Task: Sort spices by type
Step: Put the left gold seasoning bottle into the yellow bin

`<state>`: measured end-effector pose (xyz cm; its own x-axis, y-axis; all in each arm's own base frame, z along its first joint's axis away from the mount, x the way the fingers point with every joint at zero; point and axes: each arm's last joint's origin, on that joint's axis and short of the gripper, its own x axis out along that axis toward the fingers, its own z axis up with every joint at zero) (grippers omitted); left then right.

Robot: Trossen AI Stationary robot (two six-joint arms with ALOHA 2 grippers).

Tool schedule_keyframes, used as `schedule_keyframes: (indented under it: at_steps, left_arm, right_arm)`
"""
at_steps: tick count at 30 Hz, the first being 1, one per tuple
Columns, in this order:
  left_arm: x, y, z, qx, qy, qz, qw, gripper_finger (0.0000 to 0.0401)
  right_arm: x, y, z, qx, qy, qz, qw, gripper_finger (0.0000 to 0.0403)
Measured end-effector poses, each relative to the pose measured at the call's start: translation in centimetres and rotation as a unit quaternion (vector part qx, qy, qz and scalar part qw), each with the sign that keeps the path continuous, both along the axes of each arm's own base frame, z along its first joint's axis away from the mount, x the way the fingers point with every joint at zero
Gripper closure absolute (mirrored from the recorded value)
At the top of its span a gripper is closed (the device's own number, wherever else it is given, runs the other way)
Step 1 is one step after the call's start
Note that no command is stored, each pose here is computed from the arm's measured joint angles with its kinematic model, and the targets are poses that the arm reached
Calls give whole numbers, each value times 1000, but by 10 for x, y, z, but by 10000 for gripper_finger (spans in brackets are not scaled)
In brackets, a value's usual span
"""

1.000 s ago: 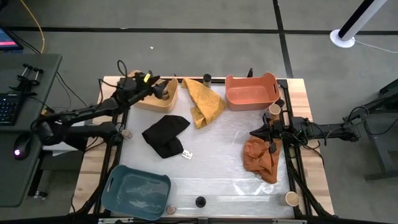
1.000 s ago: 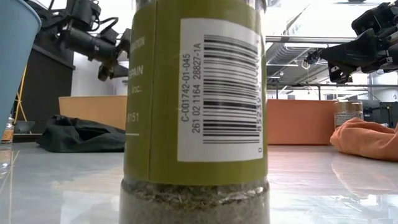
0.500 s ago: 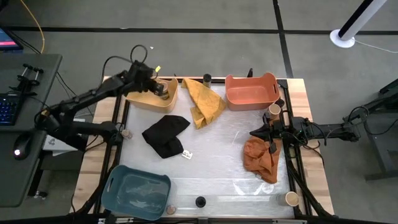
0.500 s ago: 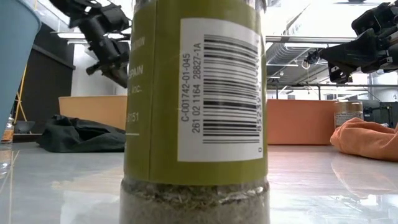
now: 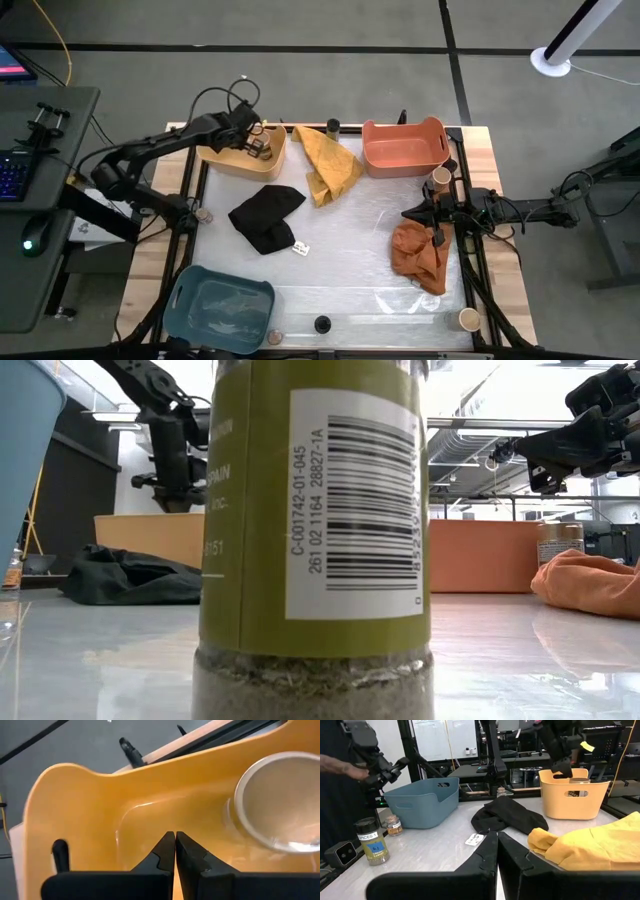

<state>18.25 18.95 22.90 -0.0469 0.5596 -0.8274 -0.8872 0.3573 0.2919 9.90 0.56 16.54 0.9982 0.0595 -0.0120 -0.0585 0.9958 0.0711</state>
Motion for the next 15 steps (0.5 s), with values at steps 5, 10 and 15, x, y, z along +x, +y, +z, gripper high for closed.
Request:
schedule_keyframes:
  at_steps: [5, 10, 15]
  left_arm:
    - [10, 4, -6, -1, -29, -1, 1000, 401]
    - [18, 2, -9, -5, -52, -11, 999, 401]
    - [24, -3, -8, -14, -66, -26, 997, 401]
  right_arm:
    - [0, 0, 0, 0, 0, 0, 1000, 402]
    - [0, 0, 0, 0, 0, 0, 1000, 402]
    - [0, 0, 0, 0, 0, 0, 1000, 402]
